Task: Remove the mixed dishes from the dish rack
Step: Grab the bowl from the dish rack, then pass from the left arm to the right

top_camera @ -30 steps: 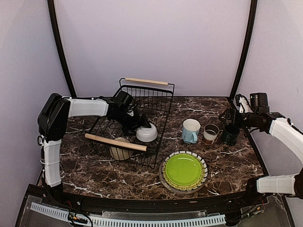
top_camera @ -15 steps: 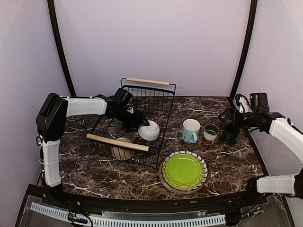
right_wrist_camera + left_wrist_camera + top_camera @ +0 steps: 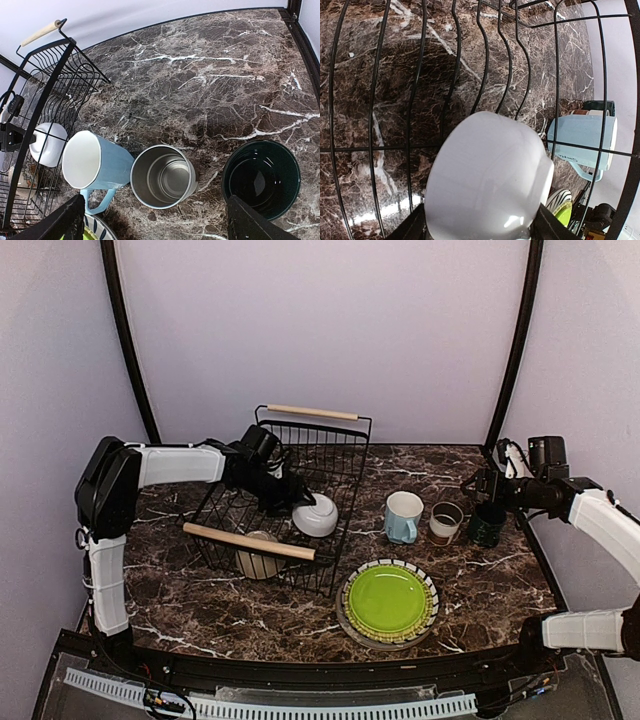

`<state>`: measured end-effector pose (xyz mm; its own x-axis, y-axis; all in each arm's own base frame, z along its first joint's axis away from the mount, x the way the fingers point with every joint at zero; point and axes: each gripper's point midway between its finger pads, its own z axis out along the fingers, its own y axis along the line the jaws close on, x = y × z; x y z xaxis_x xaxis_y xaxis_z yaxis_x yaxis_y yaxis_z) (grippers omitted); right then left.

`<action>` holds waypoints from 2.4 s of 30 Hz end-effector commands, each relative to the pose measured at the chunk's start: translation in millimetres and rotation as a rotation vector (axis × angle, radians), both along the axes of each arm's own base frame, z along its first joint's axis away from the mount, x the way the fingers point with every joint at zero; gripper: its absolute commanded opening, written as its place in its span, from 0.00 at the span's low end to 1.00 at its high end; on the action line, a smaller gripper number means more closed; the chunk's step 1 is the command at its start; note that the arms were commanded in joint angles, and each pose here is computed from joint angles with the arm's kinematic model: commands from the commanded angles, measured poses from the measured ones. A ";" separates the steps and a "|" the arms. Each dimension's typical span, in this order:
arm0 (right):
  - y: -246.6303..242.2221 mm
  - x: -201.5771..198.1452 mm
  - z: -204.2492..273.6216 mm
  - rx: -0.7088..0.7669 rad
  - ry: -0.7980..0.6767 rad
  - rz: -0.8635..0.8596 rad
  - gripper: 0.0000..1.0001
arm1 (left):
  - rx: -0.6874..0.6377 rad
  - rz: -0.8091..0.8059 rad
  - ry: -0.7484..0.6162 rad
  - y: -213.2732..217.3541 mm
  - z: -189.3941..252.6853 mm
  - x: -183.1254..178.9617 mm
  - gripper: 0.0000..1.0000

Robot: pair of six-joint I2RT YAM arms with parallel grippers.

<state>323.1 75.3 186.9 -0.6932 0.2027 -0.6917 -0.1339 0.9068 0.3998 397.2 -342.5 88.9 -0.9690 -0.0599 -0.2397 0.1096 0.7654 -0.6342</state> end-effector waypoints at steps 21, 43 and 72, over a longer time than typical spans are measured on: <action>5.8 -1.0 19.6 0.025 -0.067 0.029 0.98 | -0.183 0.007 -0.171 17.9 102.6 2.7 0.40; 205.4 -18.4 168.5 0.659 -0.267 0.692 0.99 | -0.837 -0.131 -0.448 5.3 262.6 -26.6 0.38; 295.1 -34.6 233.9 1.063 -0.315 1.037 0.22 | -1.049 -0.193 -0.338 -20.5 257.4 -46.2 0.35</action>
<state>306.4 374.7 388.9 -0.7456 0.1972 -0.6365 -0.6664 -0.2284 0.7098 356.7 -362.5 345.5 -0.8816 -0.2486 -0.4013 0.4439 -0.1478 -0.8838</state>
